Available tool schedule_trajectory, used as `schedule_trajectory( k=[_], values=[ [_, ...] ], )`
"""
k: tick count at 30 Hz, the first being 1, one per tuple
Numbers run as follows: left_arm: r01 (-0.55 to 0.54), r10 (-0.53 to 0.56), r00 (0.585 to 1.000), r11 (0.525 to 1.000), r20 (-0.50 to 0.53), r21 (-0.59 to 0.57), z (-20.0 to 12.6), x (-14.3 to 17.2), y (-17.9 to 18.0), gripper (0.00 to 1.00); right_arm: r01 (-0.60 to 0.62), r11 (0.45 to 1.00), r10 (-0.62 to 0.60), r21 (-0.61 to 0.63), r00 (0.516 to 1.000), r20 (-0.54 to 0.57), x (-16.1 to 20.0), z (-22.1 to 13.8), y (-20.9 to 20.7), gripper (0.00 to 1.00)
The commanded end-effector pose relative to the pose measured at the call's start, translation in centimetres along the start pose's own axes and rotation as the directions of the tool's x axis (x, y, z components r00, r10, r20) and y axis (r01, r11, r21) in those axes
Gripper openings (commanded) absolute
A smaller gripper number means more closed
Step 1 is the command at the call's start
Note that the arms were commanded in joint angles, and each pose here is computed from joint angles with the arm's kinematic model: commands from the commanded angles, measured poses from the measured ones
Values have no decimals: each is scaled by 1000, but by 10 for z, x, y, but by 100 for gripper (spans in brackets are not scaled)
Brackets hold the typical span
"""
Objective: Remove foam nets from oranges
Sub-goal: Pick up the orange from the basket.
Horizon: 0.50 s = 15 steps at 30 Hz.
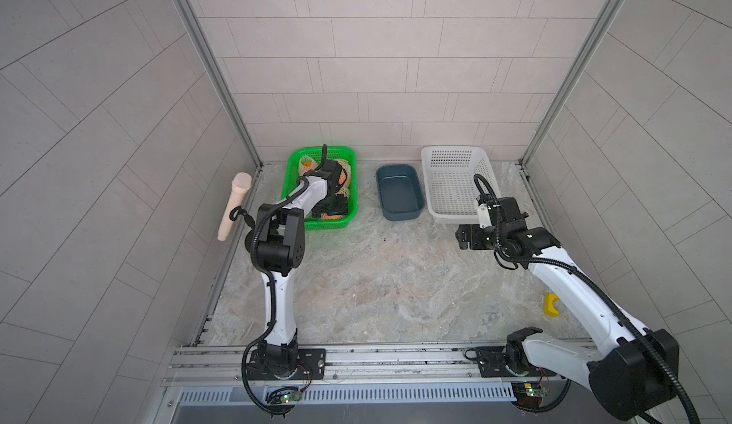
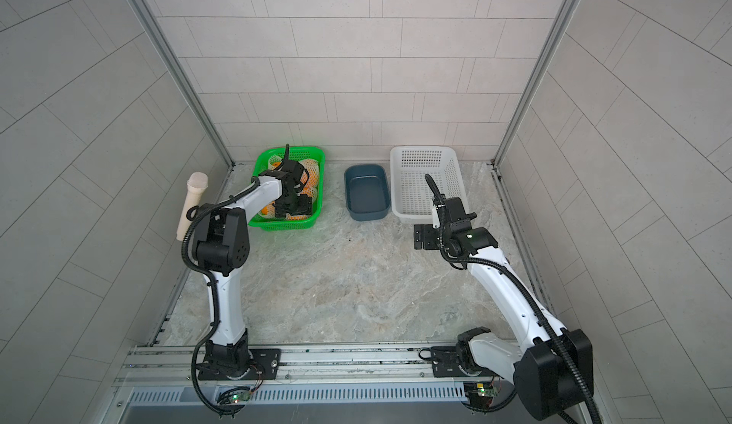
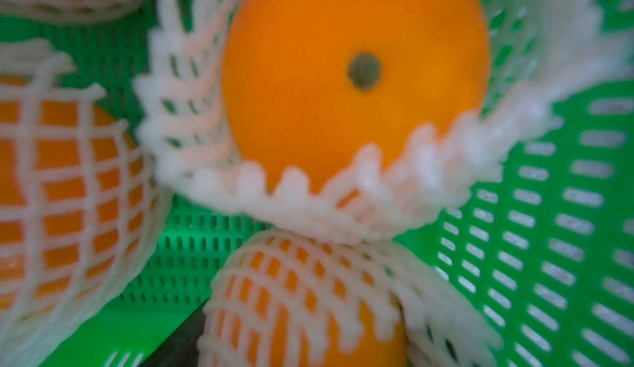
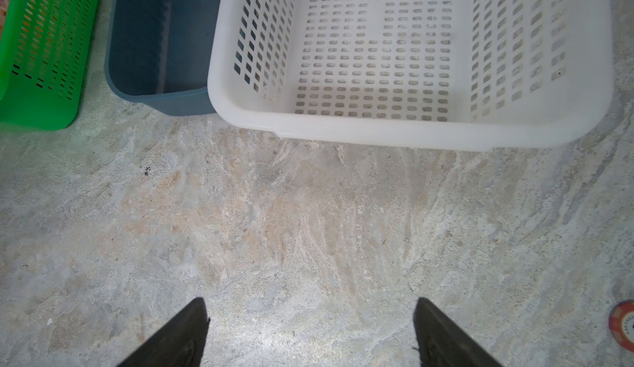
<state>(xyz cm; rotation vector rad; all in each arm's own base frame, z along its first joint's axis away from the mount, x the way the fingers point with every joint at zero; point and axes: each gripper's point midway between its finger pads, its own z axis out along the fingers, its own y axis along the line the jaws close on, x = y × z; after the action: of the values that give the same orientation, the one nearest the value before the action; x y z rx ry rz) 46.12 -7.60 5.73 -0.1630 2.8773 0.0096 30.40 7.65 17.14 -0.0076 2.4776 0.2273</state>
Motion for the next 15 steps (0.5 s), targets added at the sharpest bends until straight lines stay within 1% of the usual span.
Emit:
schedule_trajectory(
  k=[1,10,15],
  values=[
    [-2,2,998,1000,57,0,-33,-5,2,72,8,1000,-8,-5,999,33,-8,-12,3,95],
    [3,-6,993,1000,122,23,-71,-10,2,71,6,1000,-5,-10,999,39,-8,-14,4,95],
    [-2,-7,985,999,172,50,-99,-12,-1,71,4,1000,-3,-12,999,44,-9,-14,4,95]
  ],
)
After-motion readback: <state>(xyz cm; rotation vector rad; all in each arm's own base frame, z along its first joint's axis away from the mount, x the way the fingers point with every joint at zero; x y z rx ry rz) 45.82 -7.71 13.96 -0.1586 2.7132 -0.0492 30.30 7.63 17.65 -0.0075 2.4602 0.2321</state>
